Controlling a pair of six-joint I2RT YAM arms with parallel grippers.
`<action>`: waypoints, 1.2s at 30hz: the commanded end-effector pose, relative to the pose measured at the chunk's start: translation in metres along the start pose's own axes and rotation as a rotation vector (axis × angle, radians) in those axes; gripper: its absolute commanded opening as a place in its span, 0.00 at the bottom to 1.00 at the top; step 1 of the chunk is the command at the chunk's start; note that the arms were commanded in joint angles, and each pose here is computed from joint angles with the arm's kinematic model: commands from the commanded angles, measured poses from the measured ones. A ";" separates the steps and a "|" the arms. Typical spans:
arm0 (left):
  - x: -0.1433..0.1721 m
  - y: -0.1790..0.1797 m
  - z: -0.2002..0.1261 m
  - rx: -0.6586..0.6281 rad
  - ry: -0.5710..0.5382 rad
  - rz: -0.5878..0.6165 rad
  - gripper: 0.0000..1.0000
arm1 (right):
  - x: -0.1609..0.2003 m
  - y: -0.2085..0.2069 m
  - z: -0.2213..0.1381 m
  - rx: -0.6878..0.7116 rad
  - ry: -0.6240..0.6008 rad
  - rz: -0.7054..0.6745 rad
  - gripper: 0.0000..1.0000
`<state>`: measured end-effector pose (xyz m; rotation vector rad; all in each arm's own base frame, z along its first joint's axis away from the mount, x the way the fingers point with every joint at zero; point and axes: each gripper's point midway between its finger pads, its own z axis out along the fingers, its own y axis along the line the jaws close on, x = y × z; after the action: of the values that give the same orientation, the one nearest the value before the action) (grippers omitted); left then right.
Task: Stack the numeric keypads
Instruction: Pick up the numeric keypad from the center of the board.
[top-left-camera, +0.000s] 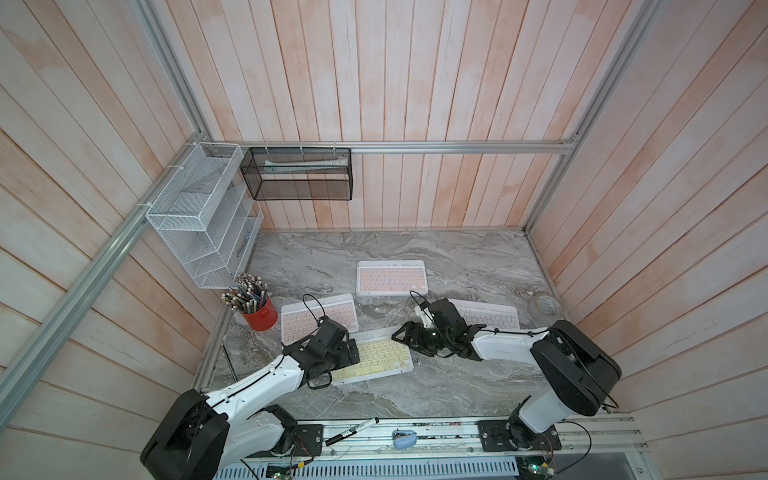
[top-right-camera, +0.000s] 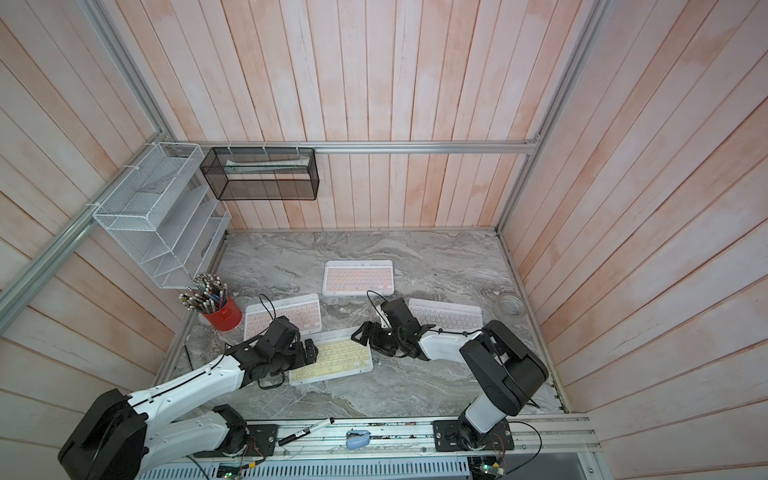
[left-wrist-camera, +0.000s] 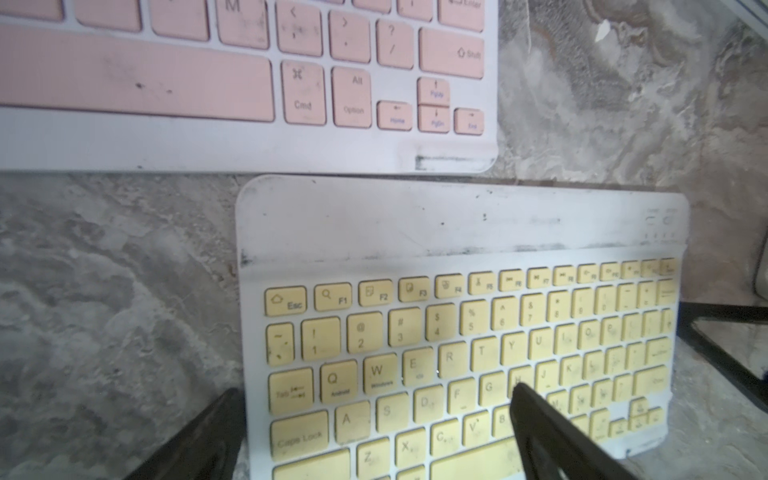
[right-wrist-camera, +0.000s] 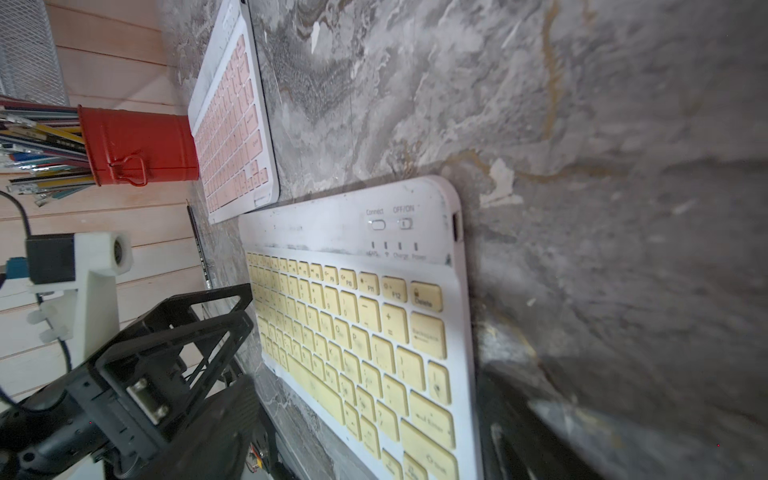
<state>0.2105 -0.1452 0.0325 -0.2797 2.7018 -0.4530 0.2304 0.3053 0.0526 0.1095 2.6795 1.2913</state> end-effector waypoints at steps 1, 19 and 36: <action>0.032 -0.004 0.009 0.082 0.137 -0.013 1.00 | 0.004 0.062 -0.012 -0.234 0.036 -0.073 0.82; 0.021 0.002 0.002 0.095 0.102 -0.031 1.00 | 0.003 0.056 -0.022 -0.192 0.009 -0.079 0.64; 0.018 -0.008 0.002 0.151 0.093 -0.035 1.00 | 0.004 0.043 -0.022 -0.166 0.014 -0.061 0.34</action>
<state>0.2116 -0.1572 0.0408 -0.2730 2.6756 -0.6641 0.2239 0.3172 0.0936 0.0130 2.5721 1.4732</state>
